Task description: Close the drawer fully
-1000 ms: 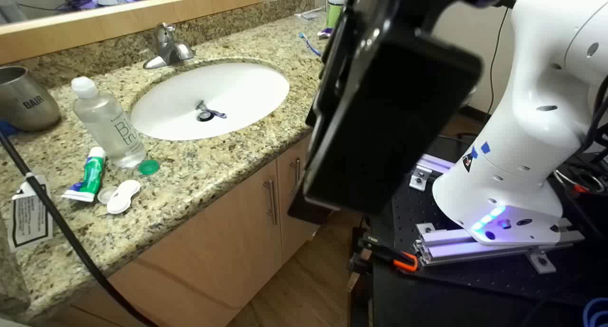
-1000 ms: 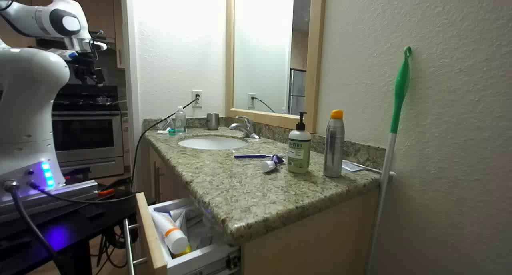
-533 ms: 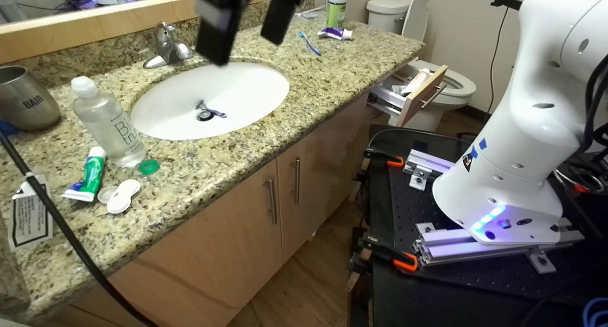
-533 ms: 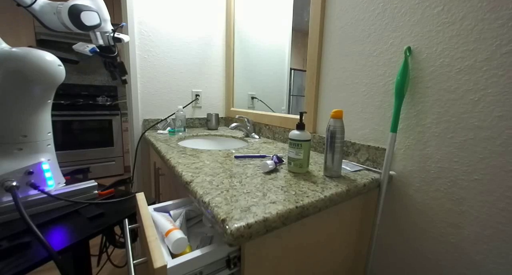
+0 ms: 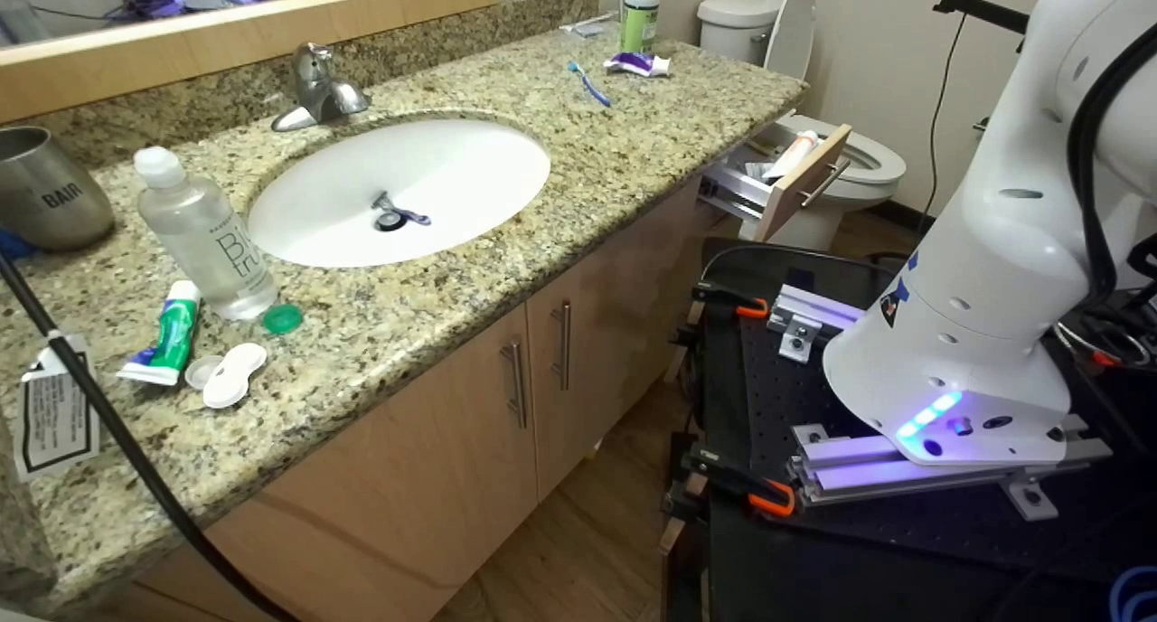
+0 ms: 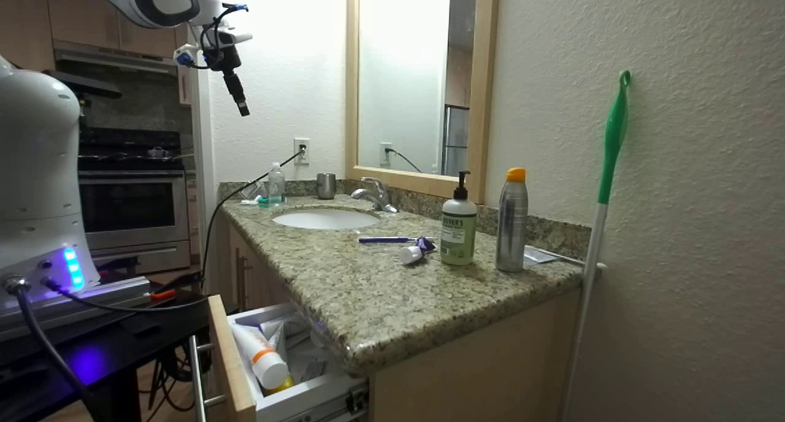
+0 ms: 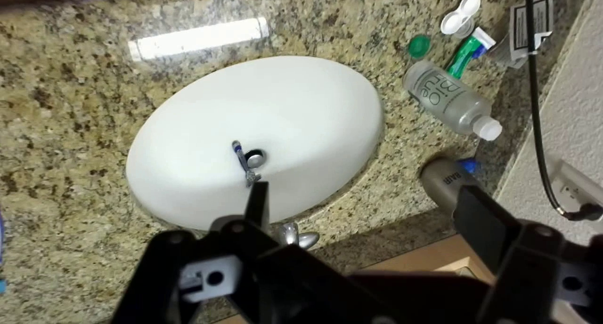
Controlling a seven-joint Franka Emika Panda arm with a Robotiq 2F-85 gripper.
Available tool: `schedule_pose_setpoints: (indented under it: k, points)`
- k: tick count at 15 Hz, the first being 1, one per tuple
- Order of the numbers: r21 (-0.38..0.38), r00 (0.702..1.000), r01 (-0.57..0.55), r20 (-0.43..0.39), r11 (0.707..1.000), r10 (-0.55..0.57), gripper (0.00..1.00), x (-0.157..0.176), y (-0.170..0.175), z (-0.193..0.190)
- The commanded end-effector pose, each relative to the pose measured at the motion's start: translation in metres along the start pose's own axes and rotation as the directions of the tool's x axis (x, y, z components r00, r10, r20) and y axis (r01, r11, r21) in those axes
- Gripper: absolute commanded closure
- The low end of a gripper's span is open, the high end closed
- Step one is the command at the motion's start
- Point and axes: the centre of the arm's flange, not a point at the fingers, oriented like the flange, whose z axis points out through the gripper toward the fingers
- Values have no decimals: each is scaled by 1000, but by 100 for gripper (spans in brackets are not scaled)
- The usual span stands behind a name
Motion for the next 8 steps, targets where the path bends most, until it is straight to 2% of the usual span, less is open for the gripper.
schedule_pose_setpoints:
  k: [1, 2, 3, 4, 5, 8]
  points:
    - [4, 1000, -4, -4, 1000, 4, 0, 0, 1, -5]
    - [6, 1000, -2, -7, 1000, 2, 0, 0, 0, -7]
    - [-25, 995, -40, -97, 999, 37, 0, 3, -6, 4]
    - [-55, 986, -97, -139, 994, 89, 0, 16, 0, 12]
    - [-53, 977, -132, -175, 990, 120, 0, 31, 8, 15]
    - [-87, 935, -247, -283, 965, 214, 0, 80, 75, 22]
